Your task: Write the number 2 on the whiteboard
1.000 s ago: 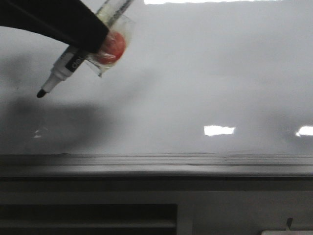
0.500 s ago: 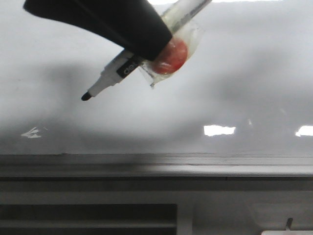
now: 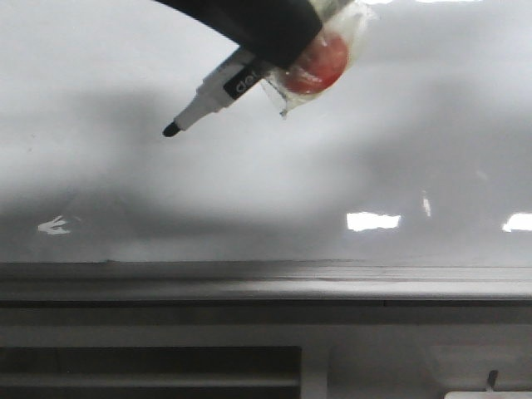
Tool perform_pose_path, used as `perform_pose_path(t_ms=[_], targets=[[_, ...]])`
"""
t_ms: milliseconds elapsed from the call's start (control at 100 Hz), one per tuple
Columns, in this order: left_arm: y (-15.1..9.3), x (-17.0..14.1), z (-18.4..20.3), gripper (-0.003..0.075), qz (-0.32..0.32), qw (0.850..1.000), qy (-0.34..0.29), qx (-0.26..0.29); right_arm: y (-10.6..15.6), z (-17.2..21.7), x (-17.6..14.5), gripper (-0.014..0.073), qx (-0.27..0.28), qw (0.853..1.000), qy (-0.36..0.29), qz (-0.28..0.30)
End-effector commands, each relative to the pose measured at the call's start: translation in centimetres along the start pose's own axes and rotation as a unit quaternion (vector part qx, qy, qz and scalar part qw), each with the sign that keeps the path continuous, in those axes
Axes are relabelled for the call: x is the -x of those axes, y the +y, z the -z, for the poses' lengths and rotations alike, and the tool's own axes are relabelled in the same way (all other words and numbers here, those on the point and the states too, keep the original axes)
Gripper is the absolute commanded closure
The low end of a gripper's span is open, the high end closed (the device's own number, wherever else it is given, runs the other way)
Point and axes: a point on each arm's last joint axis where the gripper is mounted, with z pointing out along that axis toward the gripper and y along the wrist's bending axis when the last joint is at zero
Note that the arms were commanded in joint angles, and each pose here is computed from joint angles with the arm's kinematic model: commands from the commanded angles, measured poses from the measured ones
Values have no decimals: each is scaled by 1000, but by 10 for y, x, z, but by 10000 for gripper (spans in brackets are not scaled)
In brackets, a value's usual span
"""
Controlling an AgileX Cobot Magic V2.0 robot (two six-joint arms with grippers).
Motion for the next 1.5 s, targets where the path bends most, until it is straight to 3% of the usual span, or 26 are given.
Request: perform_pose_path(t_ms=[0, 490, 1490], targets=[[0, 21, 14, 741, -3, 998, -60, 14, 14, 6, 8, 234, 38, 999, -12, 19], [-2, 38, 14, 741, -28, 998, -55, -23, 9, 1, 6, 234, 45, 999, 5, 12], [0, 43, 13, 741, -51, 997, -43, -29, 8, -3, 3, 235, 49, 998, 26, 16]])
